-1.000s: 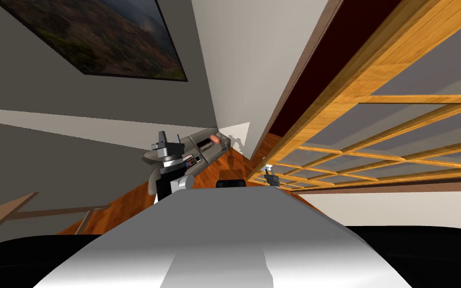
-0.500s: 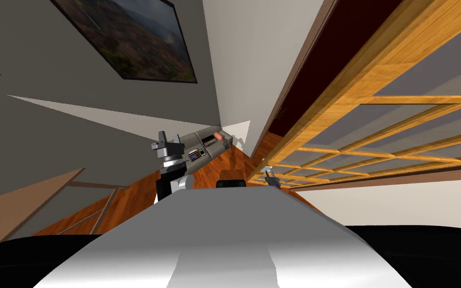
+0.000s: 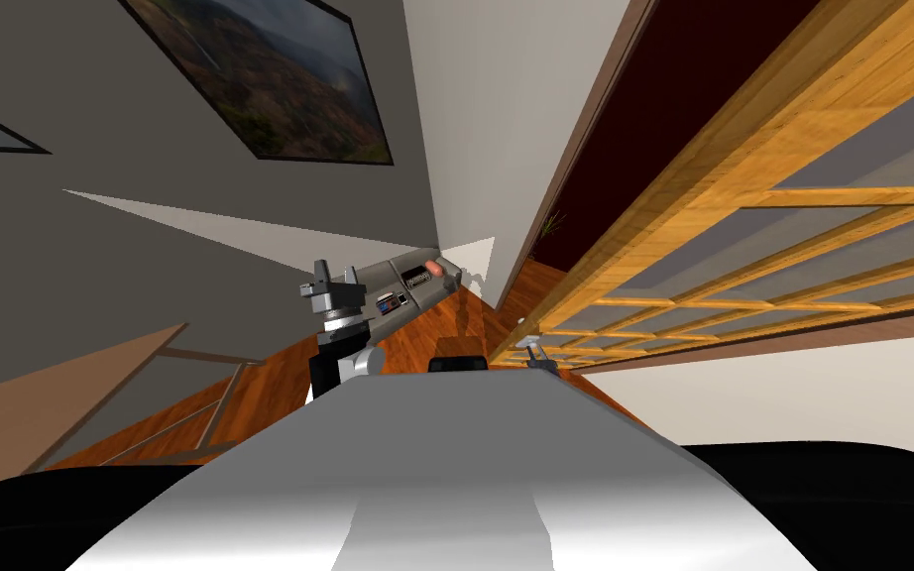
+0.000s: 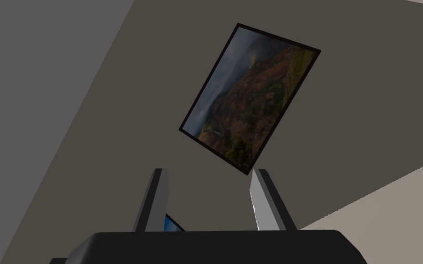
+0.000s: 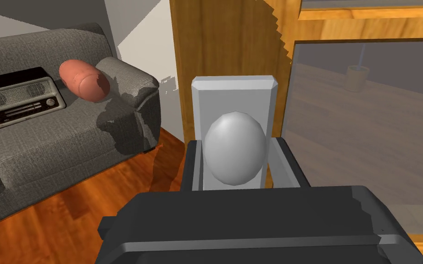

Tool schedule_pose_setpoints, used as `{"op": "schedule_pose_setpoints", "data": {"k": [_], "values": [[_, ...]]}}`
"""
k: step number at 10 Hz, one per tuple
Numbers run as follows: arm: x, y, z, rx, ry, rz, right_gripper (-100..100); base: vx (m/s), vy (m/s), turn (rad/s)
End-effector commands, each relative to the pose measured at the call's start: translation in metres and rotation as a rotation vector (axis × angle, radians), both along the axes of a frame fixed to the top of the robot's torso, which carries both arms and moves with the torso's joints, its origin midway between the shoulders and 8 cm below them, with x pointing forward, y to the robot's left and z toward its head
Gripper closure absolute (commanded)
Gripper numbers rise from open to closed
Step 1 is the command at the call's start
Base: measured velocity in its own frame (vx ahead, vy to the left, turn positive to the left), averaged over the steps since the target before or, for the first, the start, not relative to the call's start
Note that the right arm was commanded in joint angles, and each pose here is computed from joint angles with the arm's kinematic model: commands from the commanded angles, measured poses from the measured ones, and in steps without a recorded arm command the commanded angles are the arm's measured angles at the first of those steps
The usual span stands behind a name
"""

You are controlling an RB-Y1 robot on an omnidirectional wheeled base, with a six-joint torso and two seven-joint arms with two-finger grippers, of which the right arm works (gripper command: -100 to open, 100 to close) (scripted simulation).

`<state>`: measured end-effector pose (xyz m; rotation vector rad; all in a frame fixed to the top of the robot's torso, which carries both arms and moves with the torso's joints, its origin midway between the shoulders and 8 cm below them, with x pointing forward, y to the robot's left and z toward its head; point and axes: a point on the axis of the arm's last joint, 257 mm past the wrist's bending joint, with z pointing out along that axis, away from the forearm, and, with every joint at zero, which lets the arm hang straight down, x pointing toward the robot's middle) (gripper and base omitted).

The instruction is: Pull the door open

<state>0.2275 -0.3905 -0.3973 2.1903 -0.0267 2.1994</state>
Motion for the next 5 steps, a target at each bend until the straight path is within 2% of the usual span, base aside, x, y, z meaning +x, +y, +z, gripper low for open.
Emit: {"op": "schedule_pose_setpoints", "data": {"k": [1, 2, 5], "values": [[-0.007, 0.008, -0.005, 0.007, 0.004, 0.019, 100, -0.071, -0.027, 0.010], [-0.021, 0.016, -0.004, 0.008, 0.004, 0.048, 100, -0.088, -0.034, 0.029], [-0.034, 0.023, -0.004, 0.010, 0.004, 0.074, 100, -0.071, -0.055, 0.020]]}}
